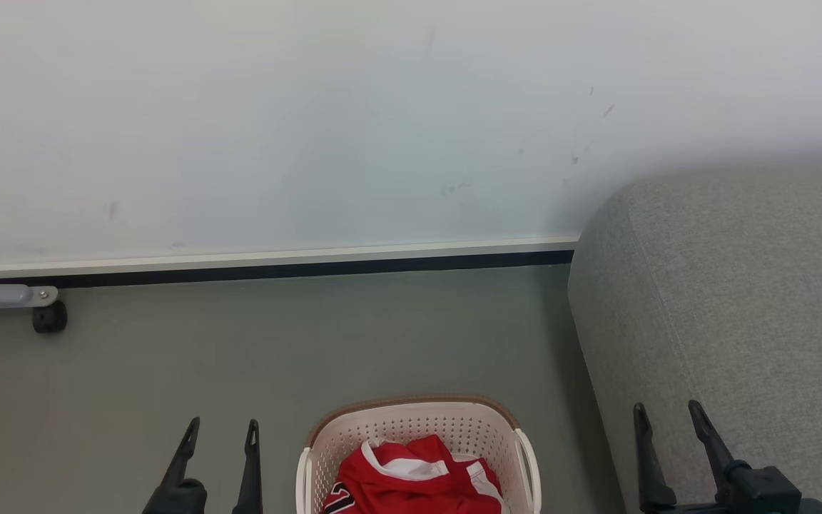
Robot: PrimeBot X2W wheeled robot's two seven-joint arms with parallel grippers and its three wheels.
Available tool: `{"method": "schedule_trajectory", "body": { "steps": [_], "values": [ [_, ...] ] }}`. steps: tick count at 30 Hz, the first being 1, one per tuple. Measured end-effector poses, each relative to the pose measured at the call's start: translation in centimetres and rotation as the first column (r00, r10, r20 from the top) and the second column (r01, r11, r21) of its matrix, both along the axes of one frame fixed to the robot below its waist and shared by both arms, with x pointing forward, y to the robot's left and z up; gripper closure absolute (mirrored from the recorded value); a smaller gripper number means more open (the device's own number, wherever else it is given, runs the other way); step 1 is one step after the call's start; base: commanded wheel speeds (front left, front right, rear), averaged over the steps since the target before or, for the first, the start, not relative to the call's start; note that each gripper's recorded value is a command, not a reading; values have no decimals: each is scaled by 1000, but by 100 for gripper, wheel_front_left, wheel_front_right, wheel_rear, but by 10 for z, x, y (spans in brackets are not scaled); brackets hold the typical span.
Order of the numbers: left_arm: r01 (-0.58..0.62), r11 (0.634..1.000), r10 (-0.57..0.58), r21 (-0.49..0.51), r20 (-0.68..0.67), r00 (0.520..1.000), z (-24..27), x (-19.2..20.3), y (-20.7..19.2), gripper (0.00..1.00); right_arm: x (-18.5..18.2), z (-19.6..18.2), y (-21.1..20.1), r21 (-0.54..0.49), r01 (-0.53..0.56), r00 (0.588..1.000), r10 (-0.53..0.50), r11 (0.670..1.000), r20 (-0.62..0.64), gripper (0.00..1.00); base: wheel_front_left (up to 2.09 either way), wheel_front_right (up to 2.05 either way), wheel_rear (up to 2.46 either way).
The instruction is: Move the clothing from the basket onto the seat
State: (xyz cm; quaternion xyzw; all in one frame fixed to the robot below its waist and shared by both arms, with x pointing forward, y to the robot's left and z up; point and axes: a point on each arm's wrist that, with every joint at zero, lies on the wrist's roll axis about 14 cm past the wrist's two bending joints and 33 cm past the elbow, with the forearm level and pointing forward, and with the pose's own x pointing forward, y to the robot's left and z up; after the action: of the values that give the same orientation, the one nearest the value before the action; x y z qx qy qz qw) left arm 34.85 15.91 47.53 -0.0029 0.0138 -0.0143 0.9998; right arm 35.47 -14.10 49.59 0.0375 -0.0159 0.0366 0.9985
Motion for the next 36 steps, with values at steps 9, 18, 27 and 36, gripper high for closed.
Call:
{"method": "schedule_trajectory", "body": {
  "steps": [9,18,27,36],
  "values": [
    [42,999,-42,17,-19,999,-7,3,-9,0,4,-3,-3,4,8,1000,-8,1000,-9,0,0,0,0],
    [142,990,-142,14,-39,989,-15,27,-39,0,23,-9,-8,-20,4,1000,-4,1000,-19,0,0,0,0],
    [248,968,-242,28,-143,960,-54,50,-66,0,48,-10,-14,-37,6,1000,-6,999,-7,0,0,0,0],
    [389,921,-369,25,-266,890,-106,69,-102,0,77,-17,-25,-44,30,1000,-30,999,0,0,0,0,0]
  ]
}}
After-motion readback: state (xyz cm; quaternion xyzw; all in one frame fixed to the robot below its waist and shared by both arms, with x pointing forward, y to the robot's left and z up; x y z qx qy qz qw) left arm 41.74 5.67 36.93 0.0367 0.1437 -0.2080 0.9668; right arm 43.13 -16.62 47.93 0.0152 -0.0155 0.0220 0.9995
